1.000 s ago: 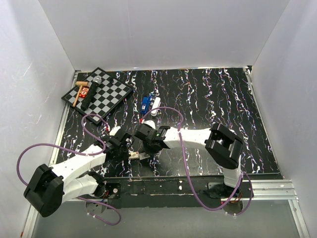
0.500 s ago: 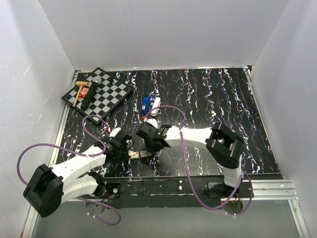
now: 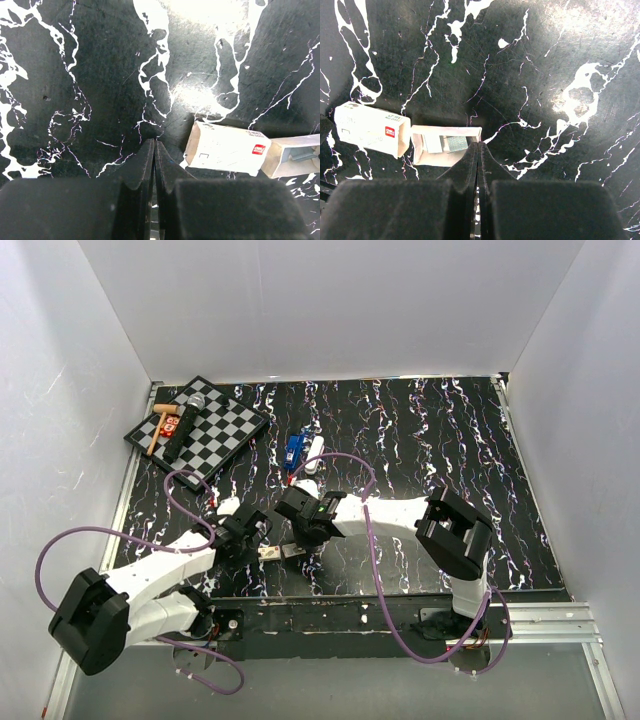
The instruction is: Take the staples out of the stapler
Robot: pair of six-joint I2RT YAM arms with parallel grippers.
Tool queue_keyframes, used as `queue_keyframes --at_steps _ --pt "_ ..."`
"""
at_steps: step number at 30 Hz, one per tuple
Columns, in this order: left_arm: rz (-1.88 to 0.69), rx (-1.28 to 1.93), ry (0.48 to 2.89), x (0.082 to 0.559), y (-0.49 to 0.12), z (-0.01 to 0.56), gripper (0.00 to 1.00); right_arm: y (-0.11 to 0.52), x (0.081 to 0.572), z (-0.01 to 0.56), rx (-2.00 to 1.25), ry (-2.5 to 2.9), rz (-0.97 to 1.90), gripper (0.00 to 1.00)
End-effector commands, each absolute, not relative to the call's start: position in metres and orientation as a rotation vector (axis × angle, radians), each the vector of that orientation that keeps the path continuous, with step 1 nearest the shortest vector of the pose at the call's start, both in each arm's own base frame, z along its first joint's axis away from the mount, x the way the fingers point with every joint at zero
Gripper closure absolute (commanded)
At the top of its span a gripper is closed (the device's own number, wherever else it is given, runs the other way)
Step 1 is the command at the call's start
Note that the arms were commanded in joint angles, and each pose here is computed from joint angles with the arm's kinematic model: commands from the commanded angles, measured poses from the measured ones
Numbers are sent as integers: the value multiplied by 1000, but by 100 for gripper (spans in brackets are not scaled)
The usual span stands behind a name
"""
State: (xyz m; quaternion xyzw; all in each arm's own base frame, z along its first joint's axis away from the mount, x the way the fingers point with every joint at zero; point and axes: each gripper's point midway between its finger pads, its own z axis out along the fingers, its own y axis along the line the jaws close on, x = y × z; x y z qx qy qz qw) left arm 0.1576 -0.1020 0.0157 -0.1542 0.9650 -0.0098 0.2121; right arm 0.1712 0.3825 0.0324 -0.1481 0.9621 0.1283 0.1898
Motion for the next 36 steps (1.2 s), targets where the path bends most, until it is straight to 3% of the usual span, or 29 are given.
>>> queue_keyframes --at_steps 1,36 --pt "-39 -436 2624 174 -108 29 100 388 178 49 -384 2656 392 99" --pt "-90 -406 2651 176 -120 15 100 411 177 52 -370 2654 457 99"
